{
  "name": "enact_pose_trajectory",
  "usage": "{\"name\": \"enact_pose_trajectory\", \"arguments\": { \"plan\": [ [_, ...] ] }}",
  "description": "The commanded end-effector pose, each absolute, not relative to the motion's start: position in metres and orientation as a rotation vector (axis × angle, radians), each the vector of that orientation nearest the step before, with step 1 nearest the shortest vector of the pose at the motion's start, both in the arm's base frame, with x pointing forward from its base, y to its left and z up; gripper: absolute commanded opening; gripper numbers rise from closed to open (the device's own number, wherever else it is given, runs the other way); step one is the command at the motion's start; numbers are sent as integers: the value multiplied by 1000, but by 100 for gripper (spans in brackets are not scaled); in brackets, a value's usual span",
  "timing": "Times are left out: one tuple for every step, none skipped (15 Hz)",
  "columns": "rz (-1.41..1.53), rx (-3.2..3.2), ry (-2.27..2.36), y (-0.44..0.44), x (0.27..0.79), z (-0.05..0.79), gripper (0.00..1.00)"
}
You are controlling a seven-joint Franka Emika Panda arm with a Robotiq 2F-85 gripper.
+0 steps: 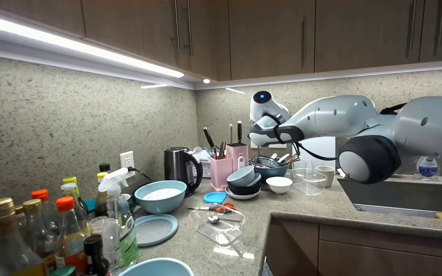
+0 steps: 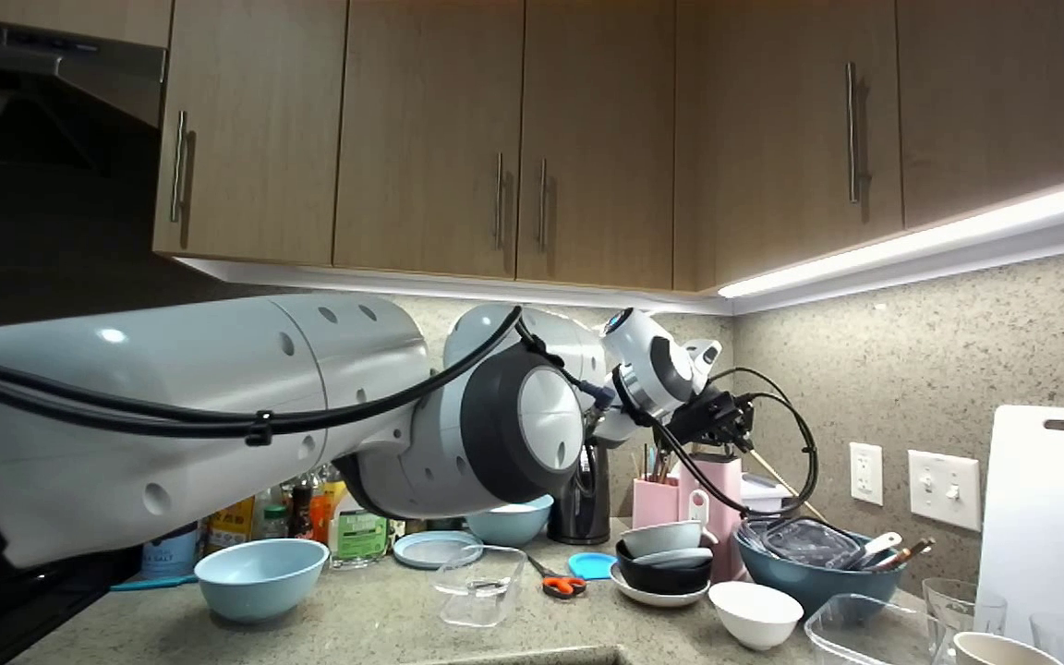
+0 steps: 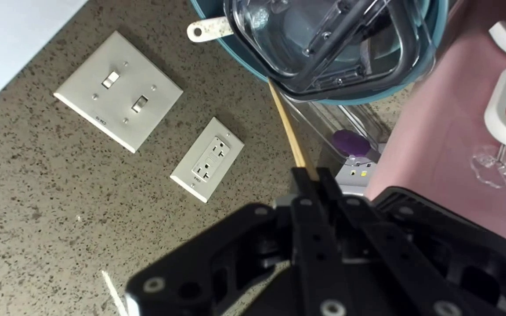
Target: Put the chopstick in the right blue bowl
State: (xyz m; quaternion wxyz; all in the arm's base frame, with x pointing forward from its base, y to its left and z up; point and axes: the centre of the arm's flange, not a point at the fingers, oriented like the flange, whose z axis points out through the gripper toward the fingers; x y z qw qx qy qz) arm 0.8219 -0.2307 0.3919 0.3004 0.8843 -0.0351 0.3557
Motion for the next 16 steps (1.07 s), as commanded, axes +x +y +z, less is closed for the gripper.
{"name": "enact_pose_trajectory", "arguments": {
  "plan": [
    [917, 2429, 22, -215, 773, 382, 2],
    [901, 2442, 67, -210, 771, 381, 2],
    [893, 2449, 113, -203, 772, 381, 2],
    [903, 2429, 132, -197, 772, 381, 2],
    [932, 2398, 137, -190, 773, 381, 2],
    [945, 2383, 147, -184, 771, 382, 2],
    [956, 2375, 159, -179, 772, 383, 2],
    [961, 2371, 181, -172, 773, 384, 2],
    [986, 2357, 185, -166, 773, 385, 2],
    [1018, 2332, 187, -160, 773, 386, 2],
    [1030, 2310, 210, -153, 772, 387, 2],
    [1044, 2292, 229, -147, 772, 387, 2],
    [1038, 2286, 257, -138, 771, 387, 2],
    [1031, 2285, 288, -132, 773, 387, 2],
    [1020, 2275, 310, -123, 775, 386, 2],
    [1013, 2256, 337, -117, 777, 384, 2]
  ]
}}
